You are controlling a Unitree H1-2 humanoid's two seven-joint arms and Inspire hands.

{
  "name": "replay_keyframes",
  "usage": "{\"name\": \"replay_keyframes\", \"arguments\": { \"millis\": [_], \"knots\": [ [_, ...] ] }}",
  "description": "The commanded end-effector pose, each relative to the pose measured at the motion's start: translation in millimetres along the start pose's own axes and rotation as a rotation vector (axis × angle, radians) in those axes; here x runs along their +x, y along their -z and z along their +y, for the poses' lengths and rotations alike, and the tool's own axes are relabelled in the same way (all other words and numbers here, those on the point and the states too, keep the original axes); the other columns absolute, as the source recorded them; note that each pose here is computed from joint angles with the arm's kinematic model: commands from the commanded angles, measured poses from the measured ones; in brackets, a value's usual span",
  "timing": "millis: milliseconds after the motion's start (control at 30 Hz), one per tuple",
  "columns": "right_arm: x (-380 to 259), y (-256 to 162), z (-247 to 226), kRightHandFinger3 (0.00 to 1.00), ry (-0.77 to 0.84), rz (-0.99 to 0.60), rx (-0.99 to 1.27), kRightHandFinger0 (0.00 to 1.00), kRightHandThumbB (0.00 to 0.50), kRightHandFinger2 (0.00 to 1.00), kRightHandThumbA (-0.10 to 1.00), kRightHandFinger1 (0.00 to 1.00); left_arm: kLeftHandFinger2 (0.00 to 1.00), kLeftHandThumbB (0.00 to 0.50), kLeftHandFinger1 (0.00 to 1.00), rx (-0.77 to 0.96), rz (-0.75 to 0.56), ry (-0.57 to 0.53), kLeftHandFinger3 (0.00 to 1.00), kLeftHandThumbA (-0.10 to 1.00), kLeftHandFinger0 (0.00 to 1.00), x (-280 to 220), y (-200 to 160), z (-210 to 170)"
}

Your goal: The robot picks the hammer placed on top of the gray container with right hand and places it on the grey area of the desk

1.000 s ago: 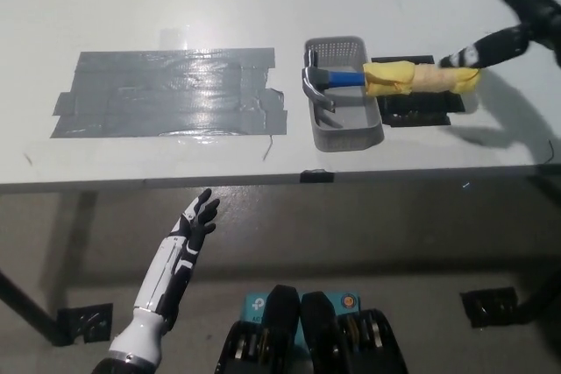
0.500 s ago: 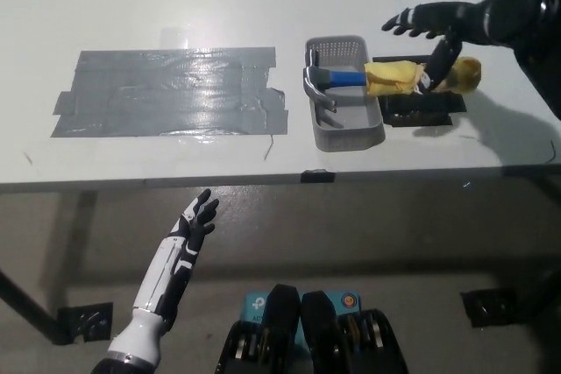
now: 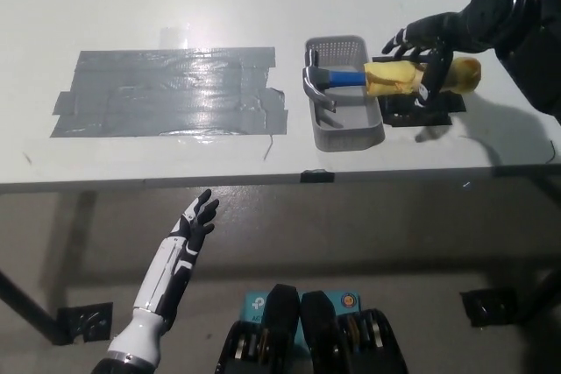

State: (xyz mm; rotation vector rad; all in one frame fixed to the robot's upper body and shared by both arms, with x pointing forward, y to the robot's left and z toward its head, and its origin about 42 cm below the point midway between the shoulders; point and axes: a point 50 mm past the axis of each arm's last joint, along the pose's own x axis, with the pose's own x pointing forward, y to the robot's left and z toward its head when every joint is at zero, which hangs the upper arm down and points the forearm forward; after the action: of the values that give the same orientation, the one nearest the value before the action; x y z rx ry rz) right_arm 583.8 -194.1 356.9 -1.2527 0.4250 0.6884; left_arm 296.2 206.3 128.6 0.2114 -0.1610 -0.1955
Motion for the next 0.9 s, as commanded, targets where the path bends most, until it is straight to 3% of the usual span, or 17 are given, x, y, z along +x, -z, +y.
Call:
{"name": "replay_keyframes", "arguments": {
  "millis": [0, 67, 200, 633, 867],
  "knots": [
    [-24.6, -26.0, -38.1, 1.0, 0.08, -0.029, -0.045, 1.0, 0.363, 1.0, 1.0, 1.0, 1.0, 0.084, 1.0, 0.029, -0.071, 0.015, 1.0, 1.0, 1.0, 5.2, -15.0, 2.7],
    [-23.0, -25.5, -38.2, 1.0, 0.084, -0.021, -0.048, 1.0, 0.344, 1.0, 1.0, 1.0, 1.0, 0.081, 1.0, 0.022, -0.075, 0.015, 1.0, 1.0, 1.0, 5.7, -15.5, 4.1],
    [-22.3, -26.1, -40.1, 1.0, 0.1, 0.016, -0.064, 1.0, 0.379, 1.0, 1.0, 1.0, 1.0, 0.099, 1.0, 0.024, -0.07, 0.015, 1.0, 1.0, 1.0, 5.2, -16.3, 4.8],
    [-21.3, -40.1, -46.2, 1.0, 0.13, -0.012, -0.093, 1.0, 0.374, 1.0, 1.0, 1.0, 1.0, 0.082, 1.0, 0.012, -0.081, 0.025, 1.0, 0.97, 1.0, 6.4, -18.8, 3.3],
    [-13.4, -44.5, -39.7, 1.0, 0.131, -0.007, -0.105, 1.0, 0.378, 1.0, 1.0, 1.0, 1.0, 0.103, 1.0, 0.018, -0.075, 0.023, 1.0, 0.98, 1.0, 5.2, -21.2, 4.7]
  ]
}}
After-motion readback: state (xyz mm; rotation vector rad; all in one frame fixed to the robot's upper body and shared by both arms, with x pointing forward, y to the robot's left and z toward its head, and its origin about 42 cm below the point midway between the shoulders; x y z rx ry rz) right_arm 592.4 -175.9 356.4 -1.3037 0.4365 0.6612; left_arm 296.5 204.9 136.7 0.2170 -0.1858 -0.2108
